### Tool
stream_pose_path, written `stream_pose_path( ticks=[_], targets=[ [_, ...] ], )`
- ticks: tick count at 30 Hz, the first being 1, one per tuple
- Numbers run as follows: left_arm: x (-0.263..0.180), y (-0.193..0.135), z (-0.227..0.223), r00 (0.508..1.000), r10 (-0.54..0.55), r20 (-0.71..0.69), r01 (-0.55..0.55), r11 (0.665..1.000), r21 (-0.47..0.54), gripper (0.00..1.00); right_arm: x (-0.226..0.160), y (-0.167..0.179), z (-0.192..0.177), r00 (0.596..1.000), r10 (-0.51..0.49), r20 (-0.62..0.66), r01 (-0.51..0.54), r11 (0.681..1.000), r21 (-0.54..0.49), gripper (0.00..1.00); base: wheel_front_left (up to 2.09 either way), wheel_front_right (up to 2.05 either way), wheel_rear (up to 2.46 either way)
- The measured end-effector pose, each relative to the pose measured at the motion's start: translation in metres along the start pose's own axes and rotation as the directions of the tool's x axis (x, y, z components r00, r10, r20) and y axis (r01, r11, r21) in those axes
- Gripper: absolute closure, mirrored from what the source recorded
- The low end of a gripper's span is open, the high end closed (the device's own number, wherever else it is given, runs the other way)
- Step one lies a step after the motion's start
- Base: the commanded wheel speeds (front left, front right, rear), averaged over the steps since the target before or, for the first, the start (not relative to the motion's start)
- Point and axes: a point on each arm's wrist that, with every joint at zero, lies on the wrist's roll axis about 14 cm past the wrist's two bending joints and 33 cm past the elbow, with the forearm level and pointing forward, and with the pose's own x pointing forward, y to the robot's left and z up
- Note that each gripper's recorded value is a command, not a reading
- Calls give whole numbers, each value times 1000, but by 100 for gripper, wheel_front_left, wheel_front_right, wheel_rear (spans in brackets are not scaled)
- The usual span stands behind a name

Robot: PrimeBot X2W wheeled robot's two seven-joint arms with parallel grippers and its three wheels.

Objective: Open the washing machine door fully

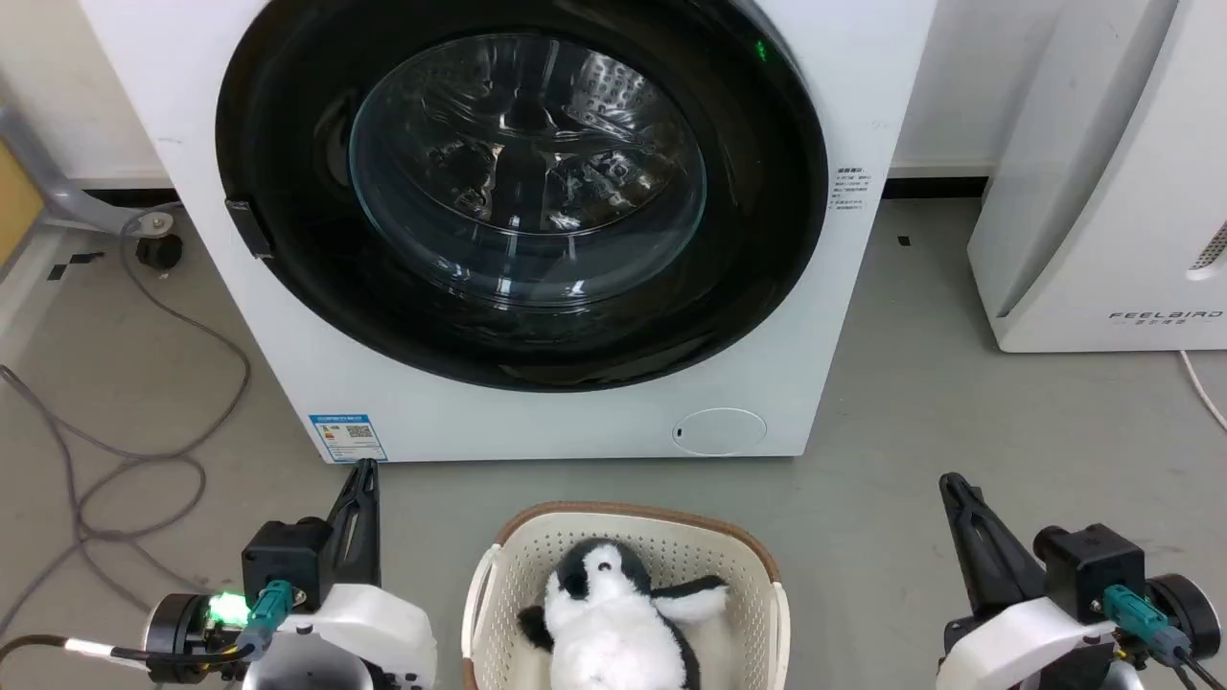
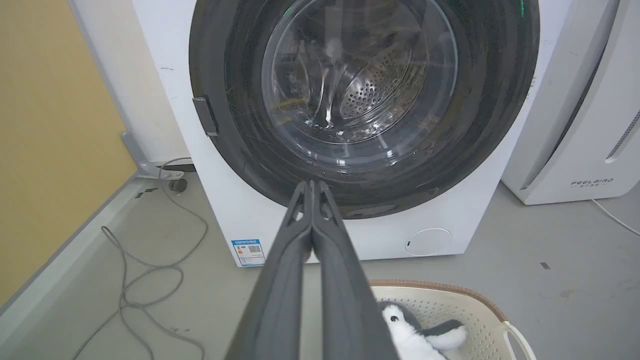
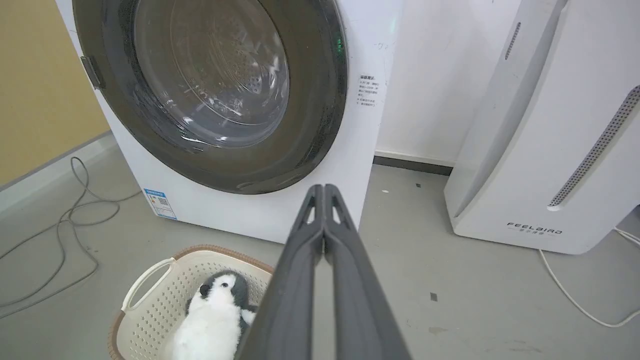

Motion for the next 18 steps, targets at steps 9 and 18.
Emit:
stream_pose_path(
  ticks=[9, 18],
  targets=[
    [0, 0, 0, 1000, 0, 0, 0, 1000, 0, 100, 0, 0, 0, 1000, 0, 0, 0, 1000, 0, 100, 0, 0, 0],
    [0, 0, 0, 1000, 0, 0, 0, 1000, 0, 100, 0, 0, 0, 1000, 0, 0, 0, 1000, 0, 100, 0, 0, 0]
  ],
)
